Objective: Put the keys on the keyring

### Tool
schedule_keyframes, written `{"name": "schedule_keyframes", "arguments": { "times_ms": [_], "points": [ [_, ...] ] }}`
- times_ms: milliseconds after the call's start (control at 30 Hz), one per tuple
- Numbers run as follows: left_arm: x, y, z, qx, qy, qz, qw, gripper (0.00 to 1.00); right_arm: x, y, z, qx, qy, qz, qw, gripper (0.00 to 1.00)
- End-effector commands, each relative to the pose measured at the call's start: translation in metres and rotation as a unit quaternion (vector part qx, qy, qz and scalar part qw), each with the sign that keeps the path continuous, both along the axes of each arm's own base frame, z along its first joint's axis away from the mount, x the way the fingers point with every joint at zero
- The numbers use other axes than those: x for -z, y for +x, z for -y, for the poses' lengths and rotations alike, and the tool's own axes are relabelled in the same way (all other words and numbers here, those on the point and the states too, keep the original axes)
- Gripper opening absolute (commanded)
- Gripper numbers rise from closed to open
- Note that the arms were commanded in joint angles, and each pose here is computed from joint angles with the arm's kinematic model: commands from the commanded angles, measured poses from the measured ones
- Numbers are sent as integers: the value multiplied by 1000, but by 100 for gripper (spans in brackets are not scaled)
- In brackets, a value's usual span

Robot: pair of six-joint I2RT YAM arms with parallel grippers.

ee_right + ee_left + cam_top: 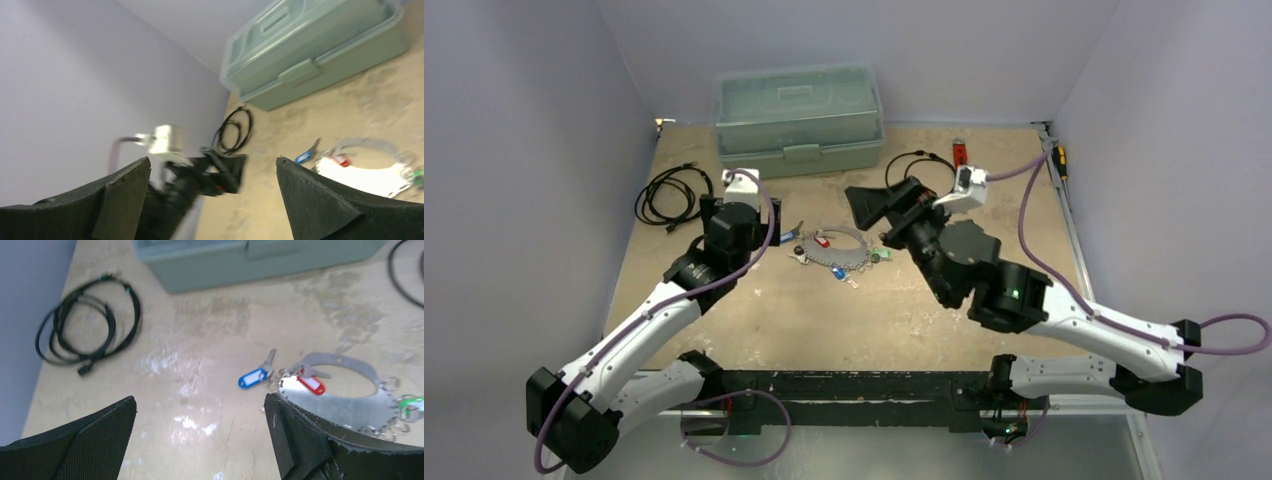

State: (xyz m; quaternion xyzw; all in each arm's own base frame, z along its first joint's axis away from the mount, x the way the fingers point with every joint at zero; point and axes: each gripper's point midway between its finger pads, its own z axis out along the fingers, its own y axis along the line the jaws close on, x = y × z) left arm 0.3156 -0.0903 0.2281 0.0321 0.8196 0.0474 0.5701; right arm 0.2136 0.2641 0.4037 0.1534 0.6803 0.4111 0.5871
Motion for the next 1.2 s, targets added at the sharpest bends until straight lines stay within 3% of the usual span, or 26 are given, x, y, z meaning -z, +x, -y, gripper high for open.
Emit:
{"name": "schedule_keyframes", "arguments": {
  "times_ms": [0, 167, 300, 767, 1167],
  "points": [
    [46, -10, -20, -88, -25, -34, 995, 99, 12, 9, -20, 43, 59, -122, 990, 99],
    [39, -6, -26, -122, -23, -34, 992, 99, 27, 18, -55, 59, 74, -179, 979, 99],
    [37, -8, -28, -128, -24, -30, 991, 99, 23, 23, -61, 87, 106, -214, 967, 99],
    [4, -15, -36, -136, -54, 26, 989, 99, 19, 28, -84, 73, 194, -287, 935, 97],
    [3, -17, -33, -126, -40, 29, 991, 99, 16, 26, -104, 32, 222, -290, 930, 92]
  ]
}}
